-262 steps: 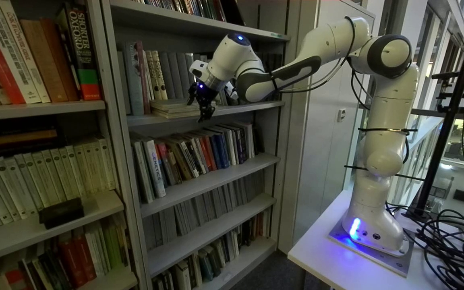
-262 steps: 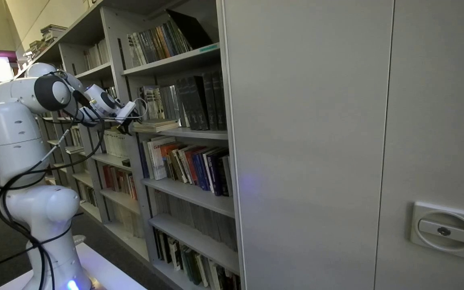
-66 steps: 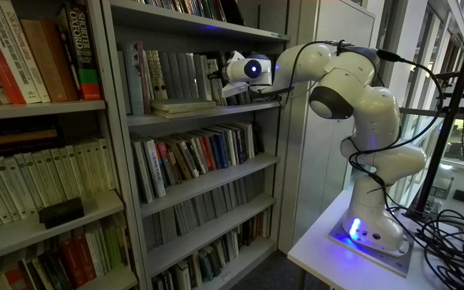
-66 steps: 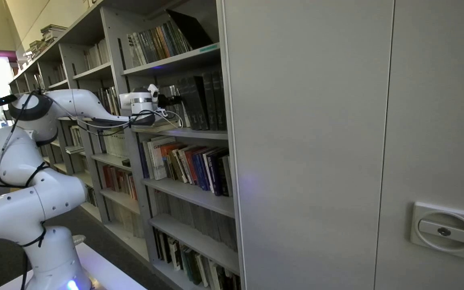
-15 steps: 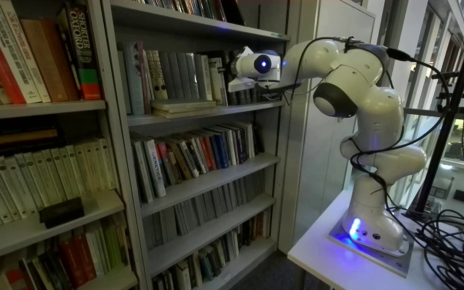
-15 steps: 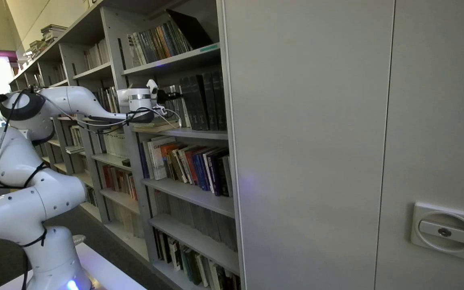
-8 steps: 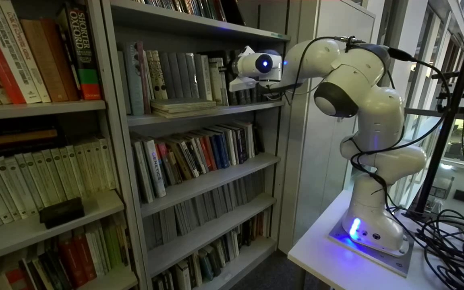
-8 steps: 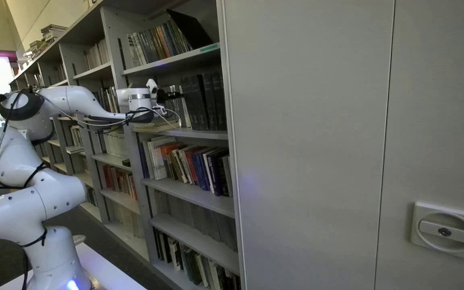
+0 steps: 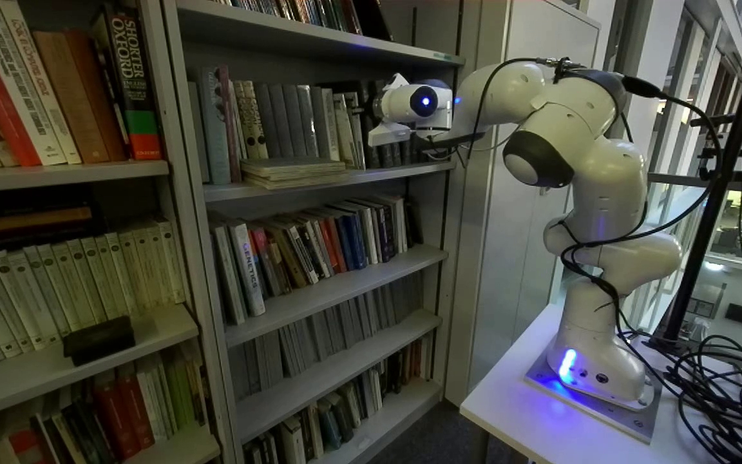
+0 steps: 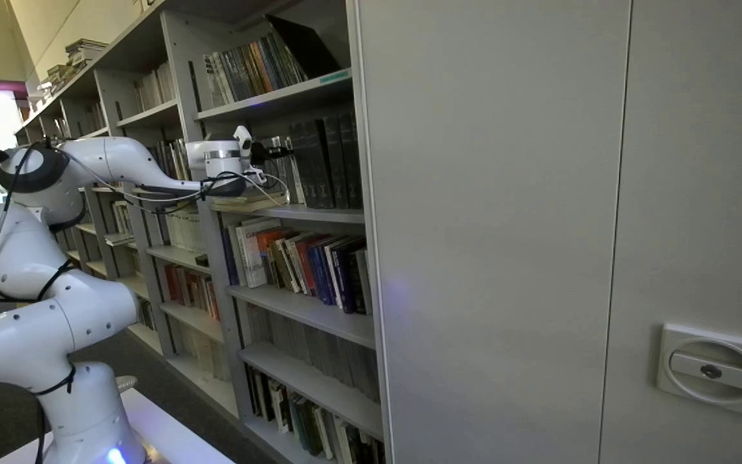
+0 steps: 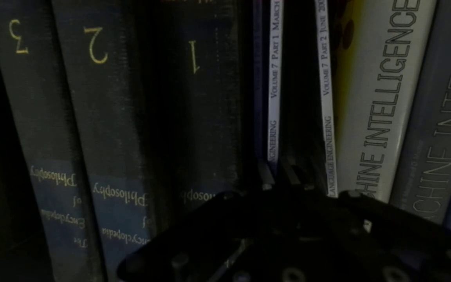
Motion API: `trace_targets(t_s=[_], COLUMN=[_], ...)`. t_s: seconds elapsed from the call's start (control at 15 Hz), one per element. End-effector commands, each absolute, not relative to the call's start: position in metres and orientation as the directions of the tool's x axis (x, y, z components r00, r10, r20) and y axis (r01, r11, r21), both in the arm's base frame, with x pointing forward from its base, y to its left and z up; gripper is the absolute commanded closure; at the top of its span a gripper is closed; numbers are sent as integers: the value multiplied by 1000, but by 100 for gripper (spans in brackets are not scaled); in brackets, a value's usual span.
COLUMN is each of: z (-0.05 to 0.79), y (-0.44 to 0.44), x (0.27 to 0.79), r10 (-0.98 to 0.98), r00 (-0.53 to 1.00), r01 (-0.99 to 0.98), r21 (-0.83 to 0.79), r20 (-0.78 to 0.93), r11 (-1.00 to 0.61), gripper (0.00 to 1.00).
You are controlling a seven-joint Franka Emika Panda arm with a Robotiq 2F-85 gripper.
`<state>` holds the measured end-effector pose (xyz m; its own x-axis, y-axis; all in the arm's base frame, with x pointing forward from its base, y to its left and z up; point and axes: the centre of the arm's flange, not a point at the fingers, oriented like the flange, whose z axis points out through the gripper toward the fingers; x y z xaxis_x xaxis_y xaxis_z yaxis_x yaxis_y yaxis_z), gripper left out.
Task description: Take the book that lies on top of the standing books and put it on the pile, and pull out another book and put it on the pile
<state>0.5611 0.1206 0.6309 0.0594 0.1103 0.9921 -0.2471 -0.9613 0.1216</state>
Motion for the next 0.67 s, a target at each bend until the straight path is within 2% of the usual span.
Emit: trace_targets(t_s=[0.0,0.6], z=[635,645], y=[108,121], x=[548,497], r10=[92,139], r00=[34,4], r01=[-264,-244], r21=[98,136], r20=[995,990], r11=[-959,-960], gripper=[98,98])
